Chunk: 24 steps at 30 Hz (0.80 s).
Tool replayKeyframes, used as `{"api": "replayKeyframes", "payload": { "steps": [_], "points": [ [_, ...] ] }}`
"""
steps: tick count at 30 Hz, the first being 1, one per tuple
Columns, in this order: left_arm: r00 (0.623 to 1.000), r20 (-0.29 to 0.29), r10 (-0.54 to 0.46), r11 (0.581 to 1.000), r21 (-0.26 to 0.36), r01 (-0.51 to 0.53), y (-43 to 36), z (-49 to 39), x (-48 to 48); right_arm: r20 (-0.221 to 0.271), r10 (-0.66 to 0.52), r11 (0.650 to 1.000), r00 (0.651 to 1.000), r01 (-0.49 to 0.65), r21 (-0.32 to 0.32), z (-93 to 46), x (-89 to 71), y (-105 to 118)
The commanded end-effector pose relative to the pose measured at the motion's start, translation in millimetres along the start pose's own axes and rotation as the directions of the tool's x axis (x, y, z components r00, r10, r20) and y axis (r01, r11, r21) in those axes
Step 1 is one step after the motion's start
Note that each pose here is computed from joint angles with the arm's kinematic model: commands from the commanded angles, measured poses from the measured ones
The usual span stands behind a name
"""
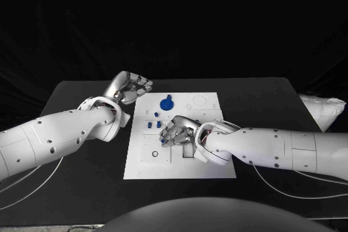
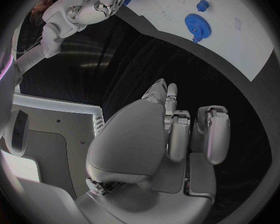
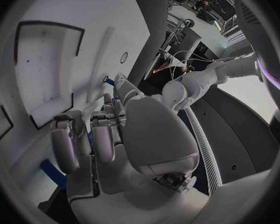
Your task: Assemble the parts on the task board
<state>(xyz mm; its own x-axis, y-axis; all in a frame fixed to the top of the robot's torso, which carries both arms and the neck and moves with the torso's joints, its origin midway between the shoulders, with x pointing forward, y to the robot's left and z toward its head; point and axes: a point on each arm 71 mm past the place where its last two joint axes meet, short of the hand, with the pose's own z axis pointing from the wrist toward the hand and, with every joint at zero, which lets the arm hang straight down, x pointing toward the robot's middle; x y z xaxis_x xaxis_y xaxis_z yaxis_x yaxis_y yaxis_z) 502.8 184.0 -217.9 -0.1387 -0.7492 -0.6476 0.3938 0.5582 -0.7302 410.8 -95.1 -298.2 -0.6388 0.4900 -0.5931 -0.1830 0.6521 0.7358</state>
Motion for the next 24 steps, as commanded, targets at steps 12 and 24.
{"api": "replayKeyframes", "payload": {
  "steps": [12, 24],
  "points": [
    [1.0, -0.013, -0.003, 1.0, 0.012, 0.003, -2.0, 0.7, 1.4, -0.015, -0.016, 1.0, 1.0, 0.016, 0.018, -1.1, 2.2, -4.4],
    [1.0, -0.013, -0.003, 1.0, 0.012, 0.003, -1.8, 0.8, 1.4, -0.033, -0.018, 0.999, 0.999, 0.019, 0.03, -1.3, 3.1, -5.8]
  ]
}}
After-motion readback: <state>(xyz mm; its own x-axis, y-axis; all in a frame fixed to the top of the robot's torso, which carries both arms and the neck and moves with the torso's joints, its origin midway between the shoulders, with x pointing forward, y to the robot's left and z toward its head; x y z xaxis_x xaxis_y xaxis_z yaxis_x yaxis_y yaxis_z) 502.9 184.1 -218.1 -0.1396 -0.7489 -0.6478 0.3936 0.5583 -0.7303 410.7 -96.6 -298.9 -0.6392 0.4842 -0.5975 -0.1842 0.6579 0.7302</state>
